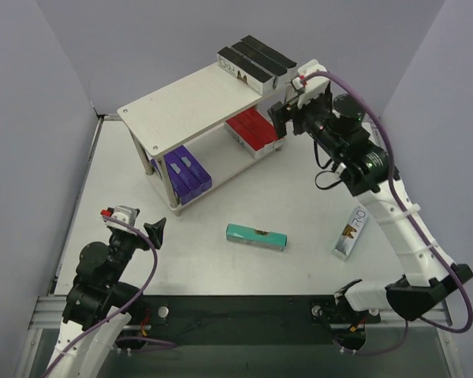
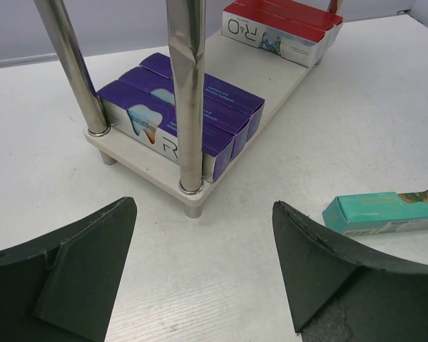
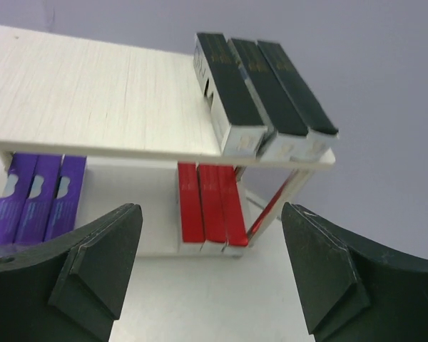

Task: Place and organize the toothpastes onto the shelf
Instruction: Pick up the toothpaste from the center of the board.

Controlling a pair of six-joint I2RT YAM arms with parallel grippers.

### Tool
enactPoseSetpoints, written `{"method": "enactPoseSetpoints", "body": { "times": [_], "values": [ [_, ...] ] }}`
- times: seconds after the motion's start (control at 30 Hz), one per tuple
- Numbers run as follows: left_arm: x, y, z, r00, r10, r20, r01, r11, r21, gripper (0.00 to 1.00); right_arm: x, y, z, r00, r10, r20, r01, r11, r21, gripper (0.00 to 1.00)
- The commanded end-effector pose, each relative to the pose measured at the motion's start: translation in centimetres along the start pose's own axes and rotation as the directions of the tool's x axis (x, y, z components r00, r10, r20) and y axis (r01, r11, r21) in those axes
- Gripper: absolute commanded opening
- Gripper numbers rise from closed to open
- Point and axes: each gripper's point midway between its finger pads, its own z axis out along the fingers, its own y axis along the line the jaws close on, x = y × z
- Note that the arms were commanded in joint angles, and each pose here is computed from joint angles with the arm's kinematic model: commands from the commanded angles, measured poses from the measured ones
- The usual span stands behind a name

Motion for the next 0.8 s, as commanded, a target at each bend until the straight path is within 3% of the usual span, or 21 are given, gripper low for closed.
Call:
{"method": "enactPoseSetpoints", "body": {
  "times": [0.0,0.17,0.3,0.43,0.57,0.77],
  "values": [
    [-1.7,-0.3,0.1,0.998,0.003,0.061,-0.004,1.000,0.018,0.88,3.4,1.0,-3.9,0.982,0.184,-0.050,-0.185,0.983,-0.006,0.82],
    [-1.5,-0.6,0.3,0.999,0.002,0.054,-0.003,0.999,0.033,0.88,8.1,0.9,-8.5,0.949,0.294,-0.112,-0.289,0.956,0.052,0.82],
    [-1.2,-1.1,0.5,0.999,0.004,0.037,-0.006,0.998,0.064,0.88,13.5,3.3,-10.5,0.886,0.412,-0.213,-0.412,0.910,0.047,0.82],
    [-1.1,-1.1,0.6,1.000,0.004,0.029,-0.006,0.998,0.064,0.88,18.8,6.9,-12.8,0.789,0.499,-0.359,-0.523,0.851,0.033,0.82],
    [-1.1,-1.1,0.6,1.000,0.006,0.029,-0.007,0.998,0.062,0.88,24.1,10.7,-14.8,0.653,0.566,-0.504,-0.635,0.772,0.044,0.83],
    [-1.0,-1.1,0.7,1.000,0.007,0.023,-0.009,0.998,0.063,0.88,29.5,12.5,-15.9,0.525,0.603,-0.600,-0.670,0.728,0.146,0.85]
  ]
}}
